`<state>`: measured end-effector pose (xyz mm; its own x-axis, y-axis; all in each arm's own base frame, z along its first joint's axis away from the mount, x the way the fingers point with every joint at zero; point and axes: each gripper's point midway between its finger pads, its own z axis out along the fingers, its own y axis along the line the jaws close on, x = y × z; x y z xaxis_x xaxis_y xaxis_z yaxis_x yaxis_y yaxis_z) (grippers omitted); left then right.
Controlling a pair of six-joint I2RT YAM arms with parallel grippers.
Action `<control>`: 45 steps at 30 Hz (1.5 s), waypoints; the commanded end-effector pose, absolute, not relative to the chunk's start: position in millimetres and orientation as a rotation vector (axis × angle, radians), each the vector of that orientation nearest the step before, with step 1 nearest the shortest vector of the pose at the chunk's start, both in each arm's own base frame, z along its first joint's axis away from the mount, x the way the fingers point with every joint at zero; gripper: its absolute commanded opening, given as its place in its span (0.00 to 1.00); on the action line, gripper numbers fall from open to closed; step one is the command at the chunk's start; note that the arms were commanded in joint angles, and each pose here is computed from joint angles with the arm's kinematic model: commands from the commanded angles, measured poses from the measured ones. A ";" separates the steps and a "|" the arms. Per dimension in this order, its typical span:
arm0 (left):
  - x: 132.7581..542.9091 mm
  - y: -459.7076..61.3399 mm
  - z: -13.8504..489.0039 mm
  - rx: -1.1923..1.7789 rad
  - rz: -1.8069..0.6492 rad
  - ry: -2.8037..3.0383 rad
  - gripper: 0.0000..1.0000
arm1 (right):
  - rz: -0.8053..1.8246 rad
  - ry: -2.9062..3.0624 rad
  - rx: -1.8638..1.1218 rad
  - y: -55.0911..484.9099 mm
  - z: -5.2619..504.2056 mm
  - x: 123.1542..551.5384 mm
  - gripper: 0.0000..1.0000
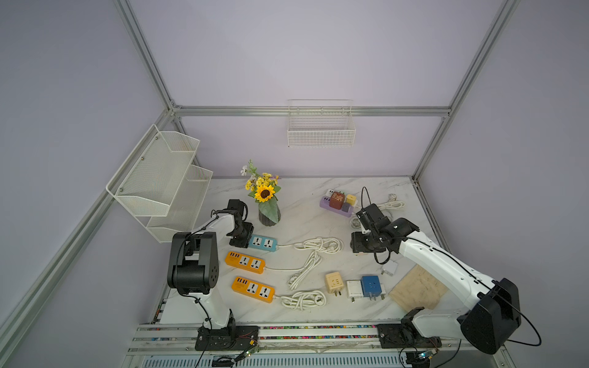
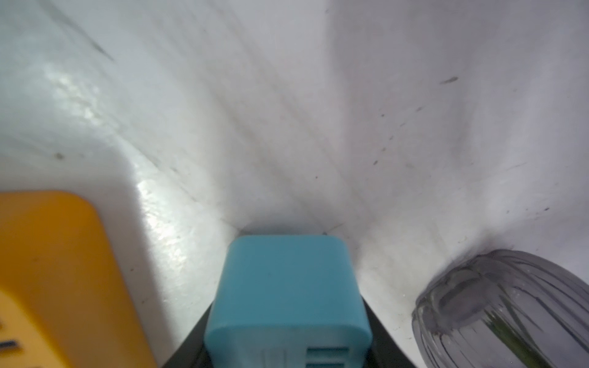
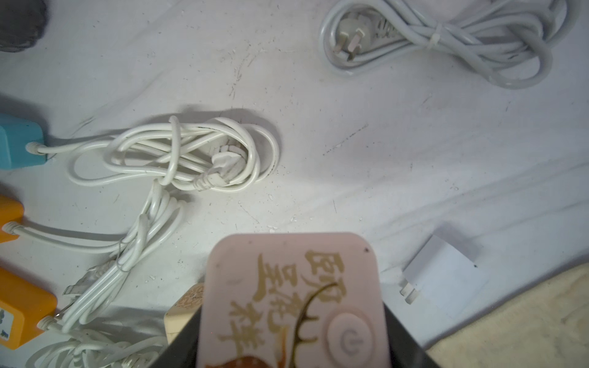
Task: Pull the plug off the socket
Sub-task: Place the plug at the center of the board.
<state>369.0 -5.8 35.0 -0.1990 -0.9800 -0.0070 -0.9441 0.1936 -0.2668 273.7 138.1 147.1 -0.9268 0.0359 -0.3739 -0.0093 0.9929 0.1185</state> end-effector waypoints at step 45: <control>381.8 33.0 26.8 -1.811 -0.155 2.303 0.74 | -0.049 3.098 0.769 55.1 49.2 246.1 0.25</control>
